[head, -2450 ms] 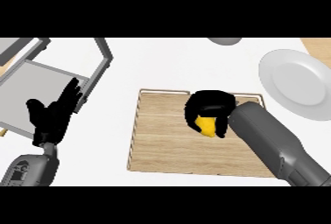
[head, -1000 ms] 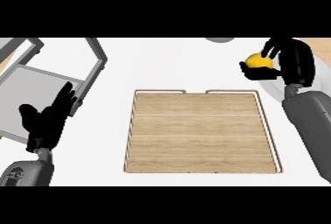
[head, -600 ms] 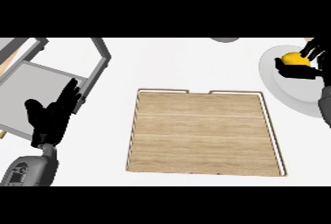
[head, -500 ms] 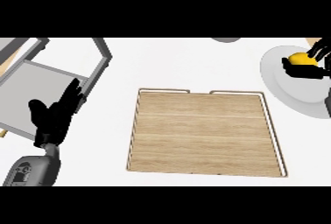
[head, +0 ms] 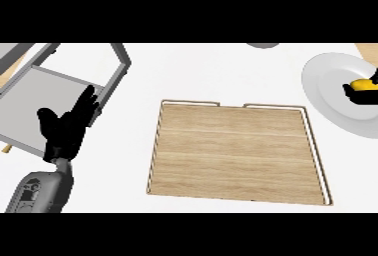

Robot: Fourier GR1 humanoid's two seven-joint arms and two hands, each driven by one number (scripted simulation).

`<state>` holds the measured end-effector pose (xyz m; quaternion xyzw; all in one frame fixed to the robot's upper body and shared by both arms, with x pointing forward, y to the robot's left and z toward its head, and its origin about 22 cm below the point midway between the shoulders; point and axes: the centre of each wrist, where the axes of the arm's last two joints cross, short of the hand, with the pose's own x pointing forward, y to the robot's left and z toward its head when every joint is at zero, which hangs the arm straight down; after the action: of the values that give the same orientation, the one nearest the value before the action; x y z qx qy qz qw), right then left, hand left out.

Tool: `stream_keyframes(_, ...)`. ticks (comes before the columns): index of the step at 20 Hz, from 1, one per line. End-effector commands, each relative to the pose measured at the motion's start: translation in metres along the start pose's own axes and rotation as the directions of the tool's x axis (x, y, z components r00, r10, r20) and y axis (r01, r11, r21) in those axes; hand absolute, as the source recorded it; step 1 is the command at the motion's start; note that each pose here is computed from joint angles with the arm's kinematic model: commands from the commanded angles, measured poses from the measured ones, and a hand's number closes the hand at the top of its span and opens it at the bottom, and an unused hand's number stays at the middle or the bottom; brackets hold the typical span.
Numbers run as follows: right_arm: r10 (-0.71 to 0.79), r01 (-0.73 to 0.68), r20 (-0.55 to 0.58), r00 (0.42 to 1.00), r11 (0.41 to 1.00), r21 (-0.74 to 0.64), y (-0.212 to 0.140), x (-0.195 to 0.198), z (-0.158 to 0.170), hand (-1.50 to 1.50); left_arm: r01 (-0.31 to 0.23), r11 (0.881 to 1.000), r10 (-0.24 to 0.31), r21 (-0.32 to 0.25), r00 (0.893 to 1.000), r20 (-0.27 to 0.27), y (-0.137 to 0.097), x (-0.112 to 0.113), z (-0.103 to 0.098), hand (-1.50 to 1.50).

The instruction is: Pick the lemon from the tray and place it in the plate

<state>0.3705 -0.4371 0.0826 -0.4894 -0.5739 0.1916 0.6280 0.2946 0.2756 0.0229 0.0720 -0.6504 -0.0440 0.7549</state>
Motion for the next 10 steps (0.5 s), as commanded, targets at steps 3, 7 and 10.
stream_keyframes(3, -0.046, 0.048, -0.014, 0.999, 0.983, 0.180, -0.009, -0.013, -0.006, -1.50, 0.003, 1.000, -0.003, -0.006, 1.000, 0.002, -0.005, 0.003, 0.001, 0.00)
stream_keyframes(7, -0.090, 0.080, 0.098, 0.991, 0.992, 0.098, -0.004, -0.041, 0.007, -1.50, 0.000, 1.000, 0.000, -0.013, 1.000, 0.000, 0.009, 0.015, -0.002, 0.00)
stream_keyframes(10, -0.195, 0.204, 0.219, 0.956, 0.979, -0.019, -0.016, -0.017, -0.008, -1.50, -0.001, 1.000, 0.001, -0.008, 1.000, 0.019, -0.006, 0.009, -0.005, 0.00)
